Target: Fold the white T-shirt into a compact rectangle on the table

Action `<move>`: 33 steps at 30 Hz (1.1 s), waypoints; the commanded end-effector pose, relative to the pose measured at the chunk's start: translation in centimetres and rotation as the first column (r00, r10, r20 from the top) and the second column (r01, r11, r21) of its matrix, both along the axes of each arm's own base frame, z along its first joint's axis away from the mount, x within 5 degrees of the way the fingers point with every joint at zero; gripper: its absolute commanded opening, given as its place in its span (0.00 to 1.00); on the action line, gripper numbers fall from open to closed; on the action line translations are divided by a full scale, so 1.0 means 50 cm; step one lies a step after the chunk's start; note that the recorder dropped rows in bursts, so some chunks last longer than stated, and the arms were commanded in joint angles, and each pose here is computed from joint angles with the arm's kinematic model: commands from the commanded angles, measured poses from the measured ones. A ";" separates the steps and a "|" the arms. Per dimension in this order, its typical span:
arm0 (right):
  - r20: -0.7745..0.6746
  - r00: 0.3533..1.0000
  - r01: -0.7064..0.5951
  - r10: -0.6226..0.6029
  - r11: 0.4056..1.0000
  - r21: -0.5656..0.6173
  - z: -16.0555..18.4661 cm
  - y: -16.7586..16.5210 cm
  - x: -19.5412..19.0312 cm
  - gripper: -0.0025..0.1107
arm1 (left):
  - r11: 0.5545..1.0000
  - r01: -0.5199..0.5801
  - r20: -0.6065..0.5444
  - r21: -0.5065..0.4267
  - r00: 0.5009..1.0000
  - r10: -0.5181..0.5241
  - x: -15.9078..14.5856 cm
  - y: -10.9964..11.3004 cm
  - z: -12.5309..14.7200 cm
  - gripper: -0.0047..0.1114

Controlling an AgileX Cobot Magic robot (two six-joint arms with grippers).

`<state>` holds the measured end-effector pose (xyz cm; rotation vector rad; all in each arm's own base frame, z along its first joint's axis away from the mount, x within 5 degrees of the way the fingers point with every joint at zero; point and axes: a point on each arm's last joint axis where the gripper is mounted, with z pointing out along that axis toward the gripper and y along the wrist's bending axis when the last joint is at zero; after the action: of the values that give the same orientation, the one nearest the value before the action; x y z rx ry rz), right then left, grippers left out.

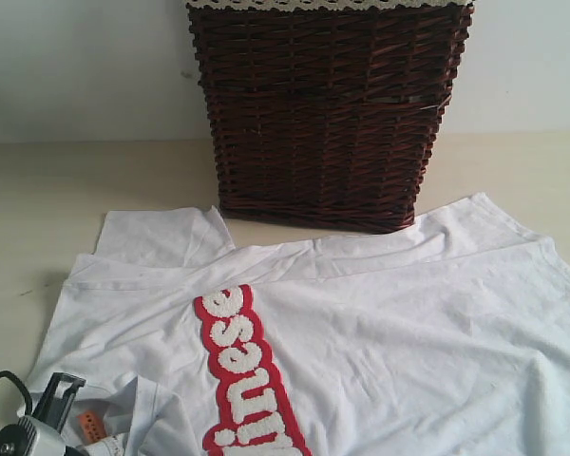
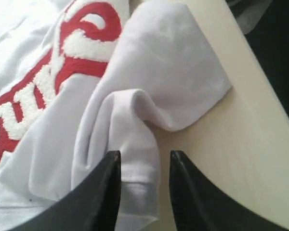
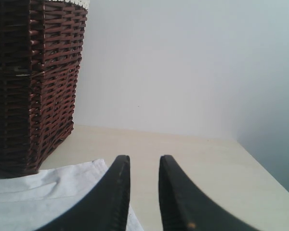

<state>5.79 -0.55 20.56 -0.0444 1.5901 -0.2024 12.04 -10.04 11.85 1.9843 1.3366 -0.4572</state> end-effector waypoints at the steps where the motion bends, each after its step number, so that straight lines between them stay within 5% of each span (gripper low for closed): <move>1: 0.001 1.000 -0.003 0.003 1.000 -0.002 -0.002 0.000 0.000 0.23 | 0.999 -0.020 -0.014 0.027 1.000 0.020 0.003 0.003 -0.012 0.34; 10: 0.001 1.000 -0.003 0.003 1.000 -0.002 -0.002 0.000 0.000 0.23 | 0.999 -0.031 -0.027 0.033 0.999 0.032 0.007 0.003 -0.024 0.32; 16: 0.001 1.000 -0.003 0.003 1.000 -0.002 -0.002 0.000 0.000 0.23 | 0.999 -0.038 -0.028 0.031 0.999 0.039 0.008 0.003 -0.024 0.06; 23: 0.001 1.000 -0.003 0.003 1.000 -0.002 -0.002 0.000 0.000 0.23 | 0.999 -0.029 -0.033 0.027 0.999 0.030 0.006 0.002 -0.024 0.04; 26: 0.001 1.000 -0.003 0.003 1.000 -0.002 -0.002 0.000 0.000 0.23 | 0.999 -0.023 -0.081 -0.022 0.996 0.021 -0.002 -0.004 -0.015 0.14; 31: 0.001 1.000 -0.003 0.003 1.000 -0.002 -0.002 0.000 0.000 0.23 | 0.993 -0.056 -0.200 -0.101 0.979 0.035 -0.015 -0.013 0.002 0.49; 33: 0.001 1.000 -0.003 0.003 1.000 -0.002 -0.002 0.000 0.000 0.23 | 0.993 -0.064 -0.213 -0.096 0.976 0.043 -0.014 -0.013 -0.001 0.52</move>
<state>5.79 -0.55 20.56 -0.0444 1.5901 -0.2024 11.57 -10.64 11.73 1.8774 1.4323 -0.6624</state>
